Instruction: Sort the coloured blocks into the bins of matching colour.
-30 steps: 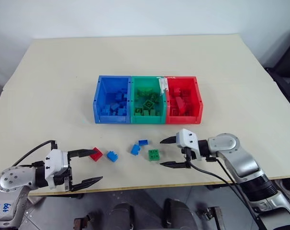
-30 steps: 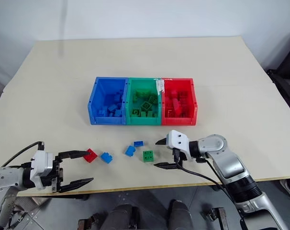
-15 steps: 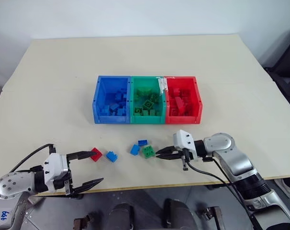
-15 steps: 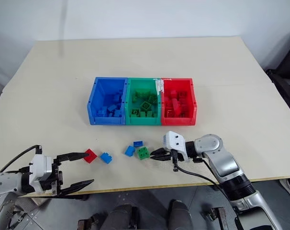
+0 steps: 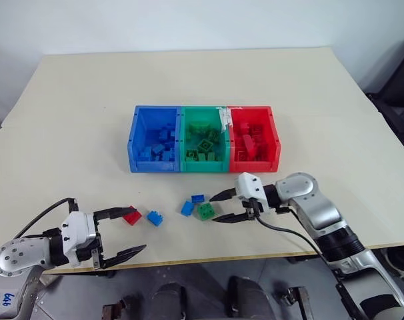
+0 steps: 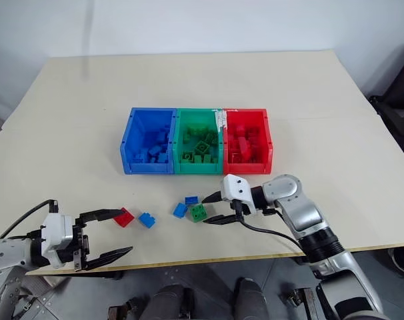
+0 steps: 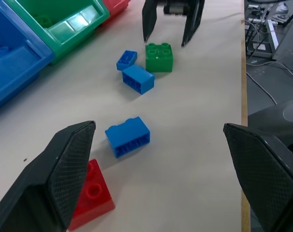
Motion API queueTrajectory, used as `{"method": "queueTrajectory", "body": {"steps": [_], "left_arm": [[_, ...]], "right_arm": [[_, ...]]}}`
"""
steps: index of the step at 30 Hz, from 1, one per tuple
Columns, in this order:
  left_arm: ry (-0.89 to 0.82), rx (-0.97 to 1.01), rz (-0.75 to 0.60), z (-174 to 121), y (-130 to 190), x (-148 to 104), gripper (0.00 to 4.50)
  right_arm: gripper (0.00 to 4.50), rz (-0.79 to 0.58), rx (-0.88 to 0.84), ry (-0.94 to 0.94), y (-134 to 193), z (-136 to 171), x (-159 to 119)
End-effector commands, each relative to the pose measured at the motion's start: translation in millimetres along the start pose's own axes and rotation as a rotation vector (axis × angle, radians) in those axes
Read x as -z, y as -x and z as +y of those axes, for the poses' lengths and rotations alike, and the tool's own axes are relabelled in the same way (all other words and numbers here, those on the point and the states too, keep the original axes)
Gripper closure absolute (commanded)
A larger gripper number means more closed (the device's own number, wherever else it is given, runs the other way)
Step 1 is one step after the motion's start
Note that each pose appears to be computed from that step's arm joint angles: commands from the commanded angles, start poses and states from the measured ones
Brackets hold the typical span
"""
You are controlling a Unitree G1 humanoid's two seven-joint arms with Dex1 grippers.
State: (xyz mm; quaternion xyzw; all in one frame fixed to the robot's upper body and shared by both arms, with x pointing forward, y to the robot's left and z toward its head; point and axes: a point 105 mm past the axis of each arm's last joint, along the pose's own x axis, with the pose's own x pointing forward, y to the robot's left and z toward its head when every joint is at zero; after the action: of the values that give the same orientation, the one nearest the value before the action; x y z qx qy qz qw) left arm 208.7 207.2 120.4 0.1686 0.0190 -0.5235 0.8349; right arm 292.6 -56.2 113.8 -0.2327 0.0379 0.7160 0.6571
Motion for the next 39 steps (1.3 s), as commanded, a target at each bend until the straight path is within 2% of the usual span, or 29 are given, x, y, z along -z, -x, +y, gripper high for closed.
{"method": "queueTrajectory", "body": {"steps": [1, 11, 21, 30, 39], "left_arm": [[-0.023, 0.011, -0.022, -2.6, -3.2, -8.1, 0.00], [-0.018, -0.001, -0.019, -3.5, -1.2, -8.0, 0.00], [-0.020, -0.002, -0.022, -1.4, -1.0, -7.7, 0.00], [-0.025, -0.004, -0.023, 0.7, -1.5, -7.4, 0.00], [-0.028, -0.004, -0.022, 0.9, -1.5, -7.7, 0.00]], "right_arm": [[1.83, 0.005, -0.040, 0.027, -9.3, 2.2, 0.1], [1.83, 0.007, -0.062, 0.029, -16.1, 6.3, 5.4], [1.83, -0.059, -0.041, 0.059, -16.3, -5.3, -11.2], [1.83, -0.001, -0.059, 0.045, -19.9, -6.4, 8.2], [1.83, -0.016, -0.061, 0.050, -23.1, -12.6, 5.9]]}}
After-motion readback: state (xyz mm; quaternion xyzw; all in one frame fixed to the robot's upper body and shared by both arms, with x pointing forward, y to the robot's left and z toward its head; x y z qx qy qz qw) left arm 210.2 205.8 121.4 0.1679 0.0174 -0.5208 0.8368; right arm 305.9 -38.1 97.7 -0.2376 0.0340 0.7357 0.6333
